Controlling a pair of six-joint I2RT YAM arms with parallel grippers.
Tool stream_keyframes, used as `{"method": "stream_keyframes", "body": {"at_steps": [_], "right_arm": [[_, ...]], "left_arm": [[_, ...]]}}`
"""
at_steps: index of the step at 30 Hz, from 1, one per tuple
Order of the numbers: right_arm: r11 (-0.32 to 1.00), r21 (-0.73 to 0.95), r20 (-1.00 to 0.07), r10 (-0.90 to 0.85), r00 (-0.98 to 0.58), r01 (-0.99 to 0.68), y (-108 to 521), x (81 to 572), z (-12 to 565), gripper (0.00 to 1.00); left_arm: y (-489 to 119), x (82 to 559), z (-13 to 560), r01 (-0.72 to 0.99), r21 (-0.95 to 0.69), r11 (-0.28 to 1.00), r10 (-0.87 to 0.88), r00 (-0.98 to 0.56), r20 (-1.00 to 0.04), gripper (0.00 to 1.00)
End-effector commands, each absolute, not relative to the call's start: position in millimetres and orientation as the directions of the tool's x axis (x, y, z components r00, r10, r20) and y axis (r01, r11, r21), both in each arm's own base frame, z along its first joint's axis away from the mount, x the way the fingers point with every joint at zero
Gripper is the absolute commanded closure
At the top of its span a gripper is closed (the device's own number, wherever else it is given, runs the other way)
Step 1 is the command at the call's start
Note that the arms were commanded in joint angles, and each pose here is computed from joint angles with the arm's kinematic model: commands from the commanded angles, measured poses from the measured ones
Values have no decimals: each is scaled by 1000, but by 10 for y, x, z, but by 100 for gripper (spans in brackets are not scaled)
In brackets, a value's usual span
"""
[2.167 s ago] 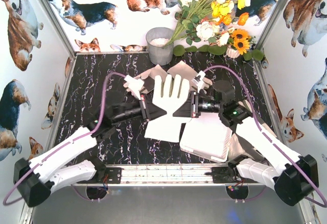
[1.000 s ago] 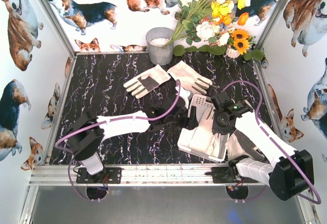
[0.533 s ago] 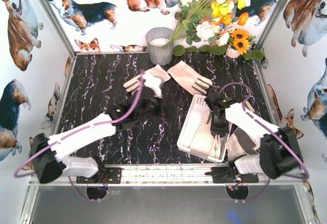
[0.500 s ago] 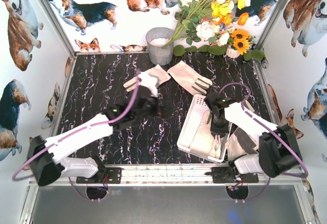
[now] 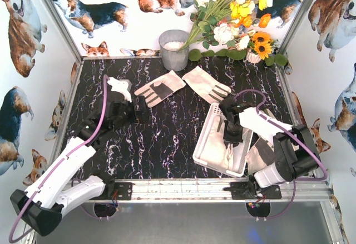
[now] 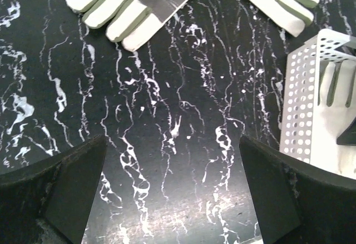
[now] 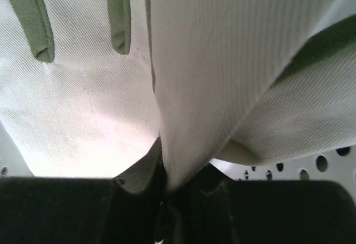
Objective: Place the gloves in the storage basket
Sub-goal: Place the glove in the bin.
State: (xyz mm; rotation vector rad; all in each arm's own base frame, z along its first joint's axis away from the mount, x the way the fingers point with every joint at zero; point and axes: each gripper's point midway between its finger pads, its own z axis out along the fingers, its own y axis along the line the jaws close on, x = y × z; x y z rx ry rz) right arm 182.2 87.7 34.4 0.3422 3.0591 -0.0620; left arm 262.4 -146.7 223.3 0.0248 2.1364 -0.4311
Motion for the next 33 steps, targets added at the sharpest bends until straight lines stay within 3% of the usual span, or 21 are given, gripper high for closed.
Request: {"method": "stream_keyframes", "body": {"at_steps": [1, 18, 21, 26, 30, 33], "right_arm": [[974, 87, -126, 219, -968, 209, 1123, 2142, 436, 100], [990, 73, -96, 131, -987, 124, 1216, 2109, 362, 100], [990, 58, -122, 133, -984, 127, 1182, 2136, 449, 71], [989, 34, -203, 145, -968, 141, 1081, 2178, 680, 41], [988, -39, -267, 136, -954, 152, 934, 2174, 869, 32], [976, -160, -336, 84, -938, 145, 801, 2188, 1070, 32]], "left_arm": [[-1316, 2554, 2103, 180, -260, 949, -102, -604, -790, 0], [-1246, 2605, 2054, 159, -271, 949, -121, -612, -782, 0], [-1218, 2593, 2044, 151, -267, 952, -122, -613, -781, 0], [-1163, 2583, 2050, 137, -257, 957, -123, -609, -784, 0], [-1137, 2582, 2063, 130, -255, 958, -126, -606, -785, 0], [-1117, 2586, 2083, 125, -252, 960, -129, -600, -790, 0]]}}
